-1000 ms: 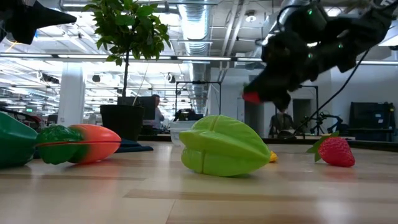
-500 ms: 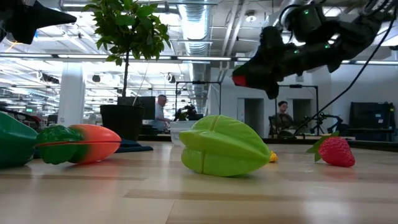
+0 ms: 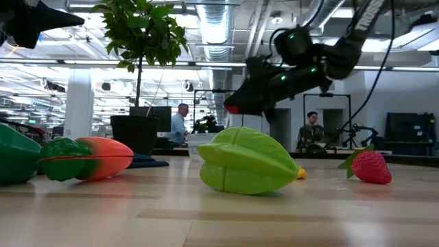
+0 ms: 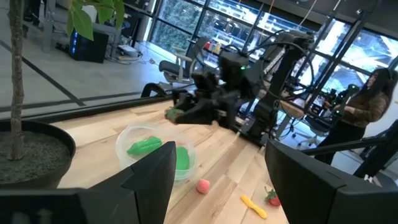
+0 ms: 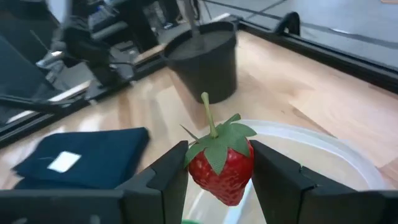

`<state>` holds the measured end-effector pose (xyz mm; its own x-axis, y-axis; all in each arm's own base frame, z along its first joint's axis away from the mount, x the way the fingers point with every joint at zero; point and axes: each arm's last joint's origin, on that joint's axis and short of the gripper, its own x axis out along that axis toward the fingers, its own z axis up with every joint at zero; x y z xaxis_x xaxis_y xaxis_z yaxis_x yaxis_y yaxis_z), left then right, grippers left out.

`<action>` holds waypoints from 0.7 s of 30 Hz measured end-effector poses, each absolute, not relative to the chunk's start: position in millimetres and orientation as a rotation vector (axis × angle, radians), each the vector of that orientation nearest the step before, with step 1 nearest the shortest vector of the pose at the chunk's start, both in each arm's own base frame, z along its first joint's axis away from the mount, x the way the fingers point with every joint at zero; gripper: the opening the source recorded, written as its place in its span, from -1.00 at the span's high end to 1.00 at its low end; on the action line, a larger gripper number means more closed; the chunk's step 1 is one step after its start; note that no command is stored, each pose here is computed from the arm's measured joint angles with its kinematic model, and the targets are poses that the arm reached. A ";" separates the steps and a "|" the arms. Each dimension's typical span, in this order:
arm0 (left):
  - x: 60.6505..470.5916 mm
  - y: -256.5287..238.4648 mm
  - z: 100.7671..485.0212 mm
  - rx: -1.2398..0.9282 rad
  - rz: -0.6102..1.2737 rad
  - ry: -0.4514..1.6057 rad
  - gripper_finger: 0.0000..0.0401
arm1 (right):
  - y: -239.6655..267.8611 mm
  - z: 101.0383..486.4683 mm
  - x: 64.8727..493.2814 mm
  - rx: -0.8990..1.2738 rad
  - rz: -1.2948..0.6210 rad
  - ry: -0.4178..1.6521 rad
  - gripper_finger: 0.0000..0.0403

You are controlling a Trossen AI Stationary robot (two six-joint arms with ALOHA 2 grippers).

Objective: Pick and placing Produce into tupperware
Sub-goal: Put the top red strawberry into the transparent bin

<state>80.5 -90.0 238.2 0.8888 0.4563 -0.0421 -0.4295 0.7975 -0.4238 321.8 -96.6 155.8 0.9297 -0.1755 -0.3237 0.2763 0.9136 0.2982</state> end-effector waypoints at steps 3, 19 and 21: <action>80.6 -90.1 238.4 -0.434 0.476 -0.067 -0.18 | -104.7 149.9 331.7 0.361 -0.231 0.309 0.23; 81.7 -92.3 239.4 -0.437 0.475 -0.071 -0.18 | -106.6 133.7 372.5 0.379 -0.163 0.362 0.22; 81.7 -92.3 239.4 -0.437 0.475 -0.071 -0.18 | -107.0 129.4 373.8 0.384 -0.166 0.387 0.23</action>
